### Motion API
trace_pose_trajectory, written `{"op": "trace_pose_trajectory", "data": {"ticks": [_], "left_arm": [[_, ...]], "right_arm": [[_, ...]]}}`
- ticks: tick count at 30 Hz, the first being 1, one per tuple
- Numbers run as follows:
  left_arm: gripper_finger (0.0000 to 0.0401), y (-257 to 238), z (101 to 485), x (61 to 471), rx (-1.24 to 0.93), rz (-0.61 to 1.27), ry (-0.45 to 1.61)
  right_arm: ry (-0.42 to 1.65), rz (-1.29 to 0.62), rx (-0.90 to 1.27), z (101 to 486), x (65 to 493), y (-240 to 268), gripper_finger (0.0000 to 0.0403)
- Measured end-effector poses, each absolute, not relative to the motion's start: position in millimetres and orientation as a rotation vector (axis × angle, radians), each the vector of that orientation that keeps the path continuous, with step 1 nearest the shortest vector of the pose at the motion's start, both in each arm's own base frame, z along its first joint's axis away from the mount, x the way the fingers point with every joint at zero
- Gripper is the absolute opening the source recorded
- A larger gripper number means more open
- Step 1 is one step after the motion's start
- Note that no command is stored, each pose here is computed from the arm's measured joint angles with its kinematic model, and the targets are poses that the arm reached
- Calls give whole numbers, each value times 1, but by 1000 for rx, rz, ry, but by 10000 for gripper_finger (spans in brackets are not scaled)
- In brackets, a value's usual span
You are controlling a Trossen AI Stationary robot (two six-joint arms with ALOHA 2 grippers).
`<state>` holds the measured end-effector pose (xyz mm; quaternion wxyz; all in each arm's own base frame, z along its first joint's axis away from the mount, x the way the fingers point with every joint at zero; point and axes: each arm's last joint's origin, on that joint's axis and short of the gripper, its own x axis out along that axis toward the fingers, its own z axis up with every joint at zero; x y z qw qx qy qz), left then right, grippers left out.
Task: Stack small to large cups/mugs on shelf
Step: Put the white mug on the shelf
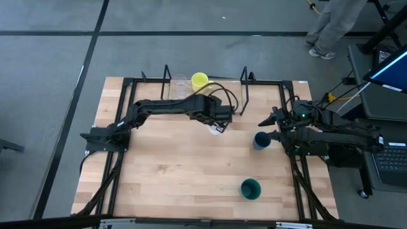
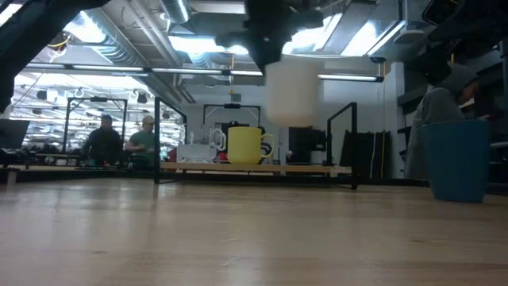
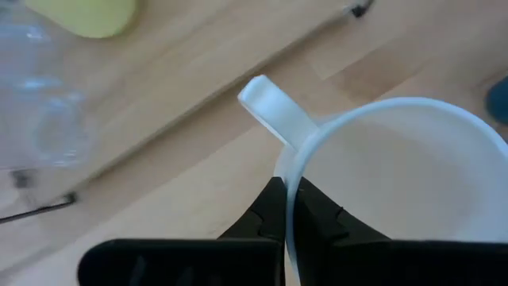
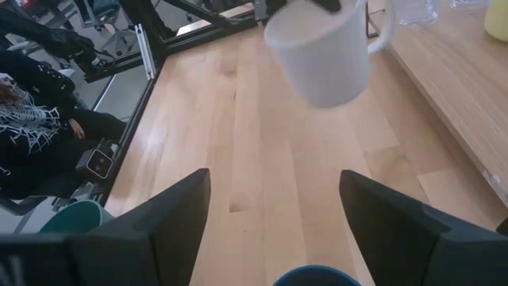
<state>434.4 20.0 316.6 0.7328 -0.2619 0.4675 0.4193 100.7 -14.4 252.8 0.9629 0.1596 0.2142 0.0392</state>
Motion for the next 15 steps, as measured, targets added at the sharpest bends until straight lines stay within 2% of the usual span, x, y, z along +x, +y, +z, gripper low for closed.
{"op": "trace_pose_trajectory", "data": {"ticks": [4,15], "left_arm": [[1,22,333,425,-545,995,934],[1,25,361,400,-509,998,929]], "right_arm": [[433,72,325,253,101,-15,282],[434,62,324,253,101,-15,282]]}}
